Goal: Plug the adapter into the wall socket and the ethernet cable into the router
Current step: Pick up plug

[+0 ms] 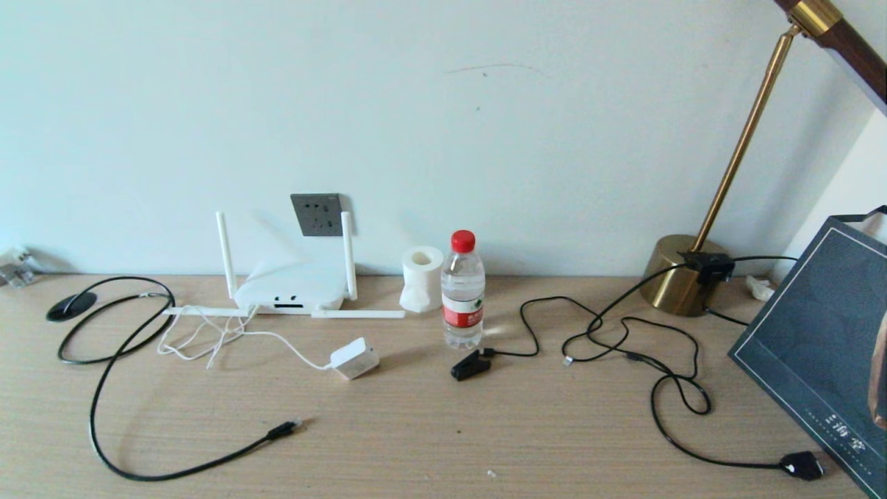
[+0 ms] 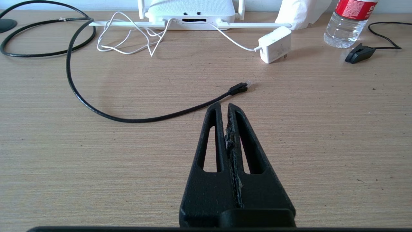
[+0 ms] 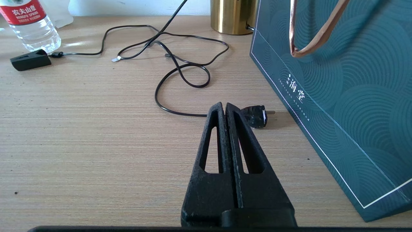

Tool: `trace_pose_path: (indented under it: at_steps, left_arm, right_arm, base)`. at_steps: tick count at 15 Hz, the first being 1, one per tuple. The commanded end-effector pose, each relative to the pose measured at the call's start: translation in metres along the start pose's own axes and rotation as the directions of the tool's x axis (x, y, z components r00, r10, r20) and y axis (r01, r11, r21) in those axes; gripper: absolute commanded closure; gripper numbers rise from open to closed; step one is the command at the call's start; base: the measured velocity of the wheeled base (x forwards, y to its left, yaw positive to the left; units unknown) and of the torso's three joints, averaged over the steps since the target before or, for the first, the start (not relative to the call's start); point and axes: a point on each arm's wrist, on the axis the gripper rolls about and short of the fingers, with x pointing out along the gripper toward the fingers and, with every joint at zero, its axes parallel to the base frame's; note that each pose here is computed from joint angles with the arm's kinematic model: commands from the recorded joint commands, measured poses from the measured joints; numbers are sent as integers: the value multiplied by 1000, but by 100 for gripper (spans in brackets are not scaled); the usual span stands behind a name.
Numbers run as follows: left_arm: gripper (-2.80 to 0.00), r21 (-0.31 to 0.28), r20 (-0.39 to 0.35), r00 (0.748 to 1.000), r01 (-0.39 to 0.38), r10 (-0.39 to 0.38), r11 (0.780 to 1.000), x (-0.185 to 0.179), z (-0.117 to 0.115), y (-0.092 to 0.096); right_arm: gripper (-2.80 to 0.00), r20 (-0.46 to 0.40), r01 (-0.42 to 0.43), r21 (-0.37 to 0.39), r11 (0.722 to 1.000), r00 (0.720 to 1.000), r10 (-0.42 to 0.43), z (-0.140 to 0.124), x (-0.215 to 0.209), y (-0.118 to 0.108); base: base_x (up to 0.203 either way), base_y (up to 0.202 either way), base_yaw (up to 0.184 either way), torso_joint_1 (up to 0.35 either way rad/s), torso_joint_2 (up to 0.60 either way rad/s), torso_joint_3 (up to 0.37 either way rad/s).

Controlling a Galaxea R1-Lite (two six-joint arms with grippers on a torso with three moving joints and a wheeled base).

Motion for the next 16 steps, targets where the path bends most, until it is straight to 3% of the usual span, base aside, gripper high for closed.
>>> trace_pose_path:
  at_steps: [1, 3, 5, 7, 9, 11, 13, 15, 16]
  left_arm:
    - [0, 2, 0, 1000, -1, 1, 1000, 0, 0, 0]
    - [0, 36, 21, 1000, -2, 2, 999, -1, 4, 0]
    - [0, 82, 102, 995, 13, -21, 997, -9, 36, -1]
    - [0, 99, 46, 993, 100, -105, 990, -2, 65, -4]
    - [0, 108, -48, 977, 213, -209, 971, 17, 89, -7]
    - [0, 133, -195, 931, 337, -309, 932, 49, 102, -10]
    - [0, 183, -340, 864, 447, -370, 875, 86, 105, -14]
    - [0, 235, -483, 779, 556, -400, 797, 128, 101, -19]
    - [0, 261, -539, 735, 611, -412, 748, 151, 97, -22]
  right_arm:
    - [0, -1, 0, 0, 1000, 1000, 0, 0, 0, 0]
    - [0, 1, 0, -4, 1000, 1000, 0, 0, 0, 0]
    - [0, 3, -2, -9, 1000, 1000, 2, 0, 0, 0]
    - [0, 3, -2, -9, 1000, 1000, 2, 0, 0, 0]
    - [0, 3, -1, -9, 1000, 1000, 1, 0, 0, 0]
    - [0, 3, -2, -9, 1000, 1000, 2, 0, 0, 0]
    - [0, 3, -1, -9, 1000, 1000, 1, 0, 0, 0]
    - [0, 3, -2, -9, 1000, 1000, 2, 0, 0, 0]
    - [0, 3, -2, -9, 1000, 1000, 2, 0, 0, 0]
  base:
    - [0, 0, 0, 0, 0, 0]
    - [0, 0, 0, 0, 0, 0]
    - [0, 0, 0, 0, 0, 0]
    - [0, 0, 0, 0, 0, 0]
    - [0, 0, 0, 0, 0, 0]
    - [0, 0, 0, 0, 0, 0]
    - [0, 0, 0, 0, 0, 0]
    - [0, 0, 0, 0, 0, 0]
    - [0, 0, 0, 0, 0, 0]
